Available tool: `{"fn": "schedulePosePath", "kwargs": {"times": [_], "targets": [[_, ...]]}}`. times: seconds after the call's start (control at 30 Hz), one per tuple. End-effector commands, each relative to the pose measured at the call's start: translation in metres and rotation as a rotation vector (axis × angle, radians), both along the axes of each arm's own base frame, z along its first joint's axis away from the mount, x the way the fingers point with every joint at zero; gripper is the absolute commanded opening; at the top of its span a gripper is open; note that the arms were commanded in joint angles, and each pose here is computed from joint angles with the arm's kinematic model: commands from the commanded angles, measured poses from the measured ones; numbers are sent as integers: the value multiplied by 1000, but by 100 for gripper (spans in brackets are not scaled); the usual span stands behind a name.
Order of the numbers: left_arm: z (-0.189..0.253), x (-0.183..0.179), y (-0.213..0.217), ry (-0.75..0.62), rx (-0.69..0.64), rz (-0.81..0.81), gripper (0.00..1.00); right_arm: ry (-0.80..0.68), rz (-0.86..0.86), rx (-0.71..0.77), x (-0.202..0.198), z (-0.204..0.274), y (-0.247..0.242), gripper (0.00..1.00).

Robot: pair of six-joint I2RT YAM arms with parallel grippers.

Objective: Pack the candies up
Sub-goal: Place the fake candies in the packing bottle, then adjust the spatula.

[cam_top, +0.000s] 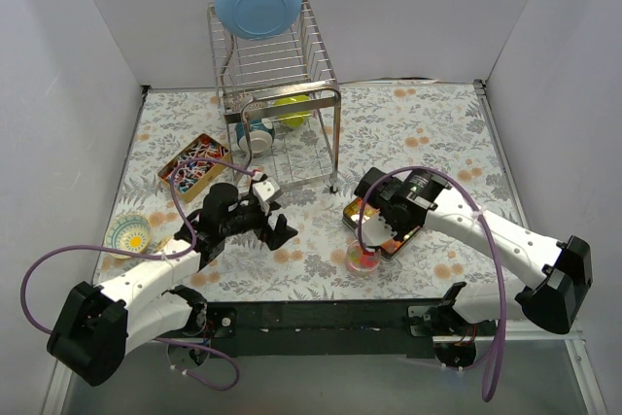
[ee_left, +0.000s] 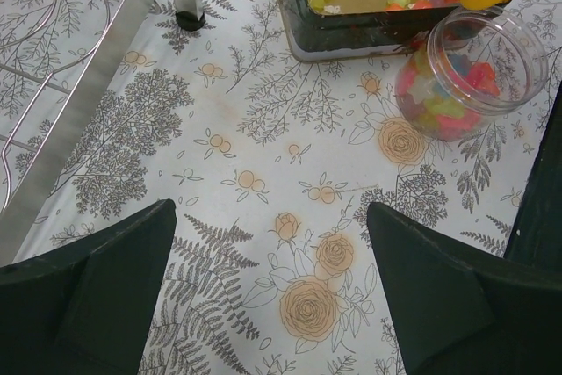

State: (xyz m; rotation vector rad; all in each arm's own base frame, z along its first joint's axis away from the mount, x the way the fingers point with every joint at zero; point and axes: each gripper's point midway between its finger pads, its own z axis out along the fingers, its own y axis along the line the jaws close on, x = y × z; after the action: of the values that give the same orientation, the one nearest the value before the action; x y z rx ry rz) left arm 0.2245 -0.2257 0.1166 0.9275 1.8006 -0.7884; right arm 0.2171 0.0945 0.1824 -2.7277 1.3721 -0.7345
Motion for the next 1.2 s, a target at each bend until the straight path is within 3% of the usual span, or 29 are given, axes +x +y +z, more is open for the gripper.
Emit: {"fn": "schedulePosePath", "kwargs": {"times": [0.0, 0.2, 0.3, 0.4, 0.43, 0.57, 0.6, 0.77, 0.9, 1.03, 1.1, 1.13, 1.17], "targets": [[8, -3, -1, -19, -32, -18, 91, -102, 57, -24, 10, 32, -1, 1], [33, -10, -10, -1, -82, -63, 88, -26, -144, 272, 0, 26, 32, 1], [58, -8, -18, 11, -122, -80, 79, -17, -239, 462, 3, 23, 60, 1], [85, -2, -26, 31, -170, -80, 53, 18, -295, 569, 5, 17, 82, 1], [93, -1, -29, 34, -185, -87, 37, 39, -334, 597, 3, 13, 87, 1], [120, 4, -40, 76, -250, -92, 4, 80, -405, 668, 11, 4, 108, 1], [121, 5, -41, 83, -256, -95, 1, 83, -407, 687, 13, 6, 113, 1], [112, 9, -46, 119, -266, -92, 0, 107, -390, 773, 25, 28, 143, 1], [98, 10, -45, 132, -242, -78, 0, 130, -354, 937, 31, 79, 175, 1], [96, 11, -42, 130, -235, -59, 4, 232, -299, 1015, 14, 100, 192, 1], [106, 12, -40, 112, -226, -52, 28, 224, -312, 988, 15, 92, 187, 1], [118, 13, -36, 94, -198, -46, 54, 190, -340, 945, 18, 80, 176, 1], [123, 14, -32, 84, -175, -29, 61, 172, -353, 930, 20, 73, 171, 1]]}}
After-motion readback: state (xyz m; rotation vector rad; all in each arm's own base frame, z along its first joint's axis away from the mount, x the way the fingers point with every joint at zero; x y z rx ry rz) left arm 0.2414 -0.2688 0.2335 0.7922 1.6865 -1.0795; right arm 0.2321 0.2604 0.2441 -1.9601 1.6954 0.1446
